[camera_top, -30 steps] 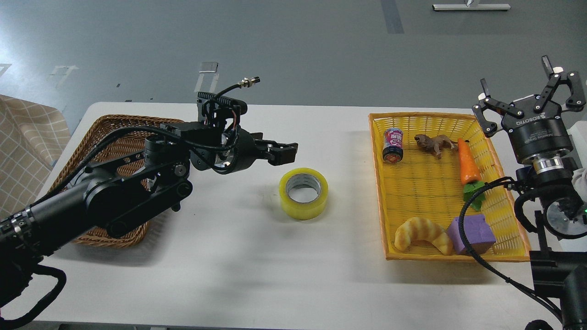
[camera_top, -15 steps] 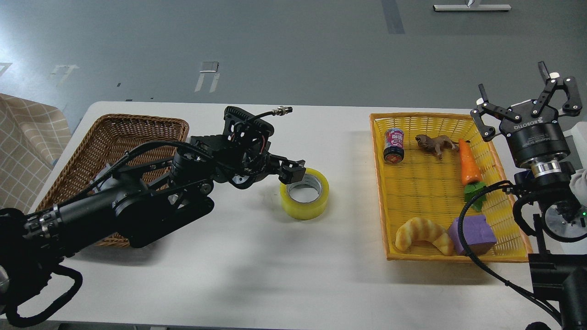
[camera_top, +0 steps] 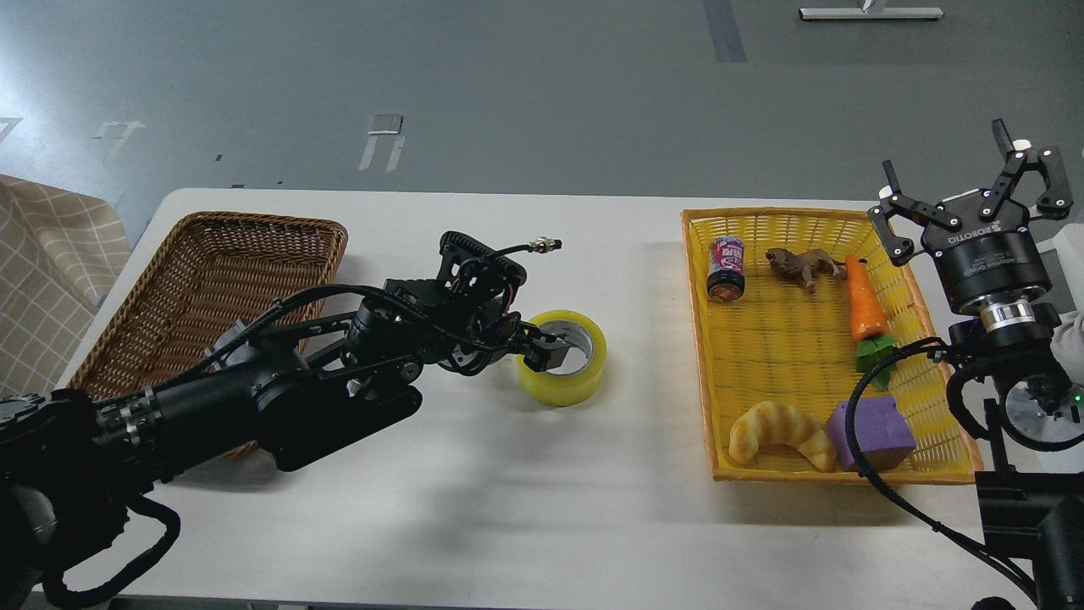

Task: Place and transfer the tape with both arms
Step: 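Reach the left gripper to the tape roll and grip its rim, then lift the tape roll with the left gripper over the wicker basket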

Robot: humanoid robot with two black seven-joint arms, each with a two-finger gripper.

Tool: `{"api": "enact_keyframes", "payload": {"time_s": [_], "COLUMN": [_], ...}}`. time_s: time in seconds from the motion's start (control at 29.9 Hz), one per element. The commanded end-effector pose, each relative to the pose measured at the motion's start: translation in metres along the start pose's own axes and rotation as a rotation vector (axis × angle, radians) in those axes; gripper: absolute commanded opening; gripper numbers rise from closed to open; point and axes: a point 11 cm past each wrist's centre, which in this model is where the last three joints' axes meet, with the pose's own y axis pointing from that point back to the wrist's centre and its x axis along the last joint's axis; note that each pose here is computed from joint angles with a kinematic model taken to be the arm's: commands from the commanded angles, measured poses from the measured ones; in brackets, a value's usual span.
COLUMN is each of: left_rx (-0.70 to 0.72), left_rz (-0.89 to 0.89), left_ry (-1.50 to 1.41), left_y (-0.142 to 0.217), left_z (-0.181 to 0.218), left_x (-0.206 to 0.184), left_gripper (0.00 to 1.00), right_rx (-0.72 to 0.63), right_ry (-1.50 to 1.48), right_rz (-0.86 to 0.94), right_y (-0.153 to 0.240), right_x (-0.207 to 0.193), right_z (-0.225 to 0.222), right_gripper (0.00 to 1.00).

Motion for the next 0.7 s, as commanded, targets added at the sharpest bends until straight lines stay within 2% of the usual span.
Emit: {"api": "enact_keyframes", "payload": {"time_s": [0.0,0.07,0.13,0.17,0.23,0.3,0.37,0.67], "left_rx": [-0.007,0.0,0.005,0.006,0.009,0.015,0.012,0.004], "left_rz": [-0.007,-0.01,-0.013,-0.013,-0.014,-0.019,-0.025,-0.028], "left_ry": [0.003,0.006,0.008,0.009,0.009,0.013,0.016,0.015], "left_y": [-0.003,-0.004,-0.005,-0.005,-0.005,-0.006,-0.008,-0.011], "left_z": [0.005,0.002,0.0,0.0,-0.001,-0.003,-0.004,-0.001], "left_x": [-0.002,-0.003,-0.004,-0.004,-0.004,-0.005,-0.007,-0.008], "left_gripper": [0.89,0.82,0.62,0.47,0.37,0.15,0.0,0.0], "right_rx": [0.0,-0.001,-0.001,-0.002,-0.003,-0.003,-0.001,-0.002], "right_ry": [0.0,0.0,0.0,-0.001,-0.001,-0.001,-0.001,-0.005], "right_rz": [0.001,0.003,0.004,0.007,0.009,0.009,0.009,0.011], "right_y": [0.0,0.001,0.001,0.002,0.003,0.003,0.003,0.003], "right_x": [0.0,0.001,0.001,0.002,0.003,0.003,0.003,0.004], "right_z": [0.0,0.0,0.001,0.001,0.001,0.001,0.001,0.003], "right_gripper": [1.0,1.0,1.0,1.0,1.0,1.0,1.0,1.0]}}
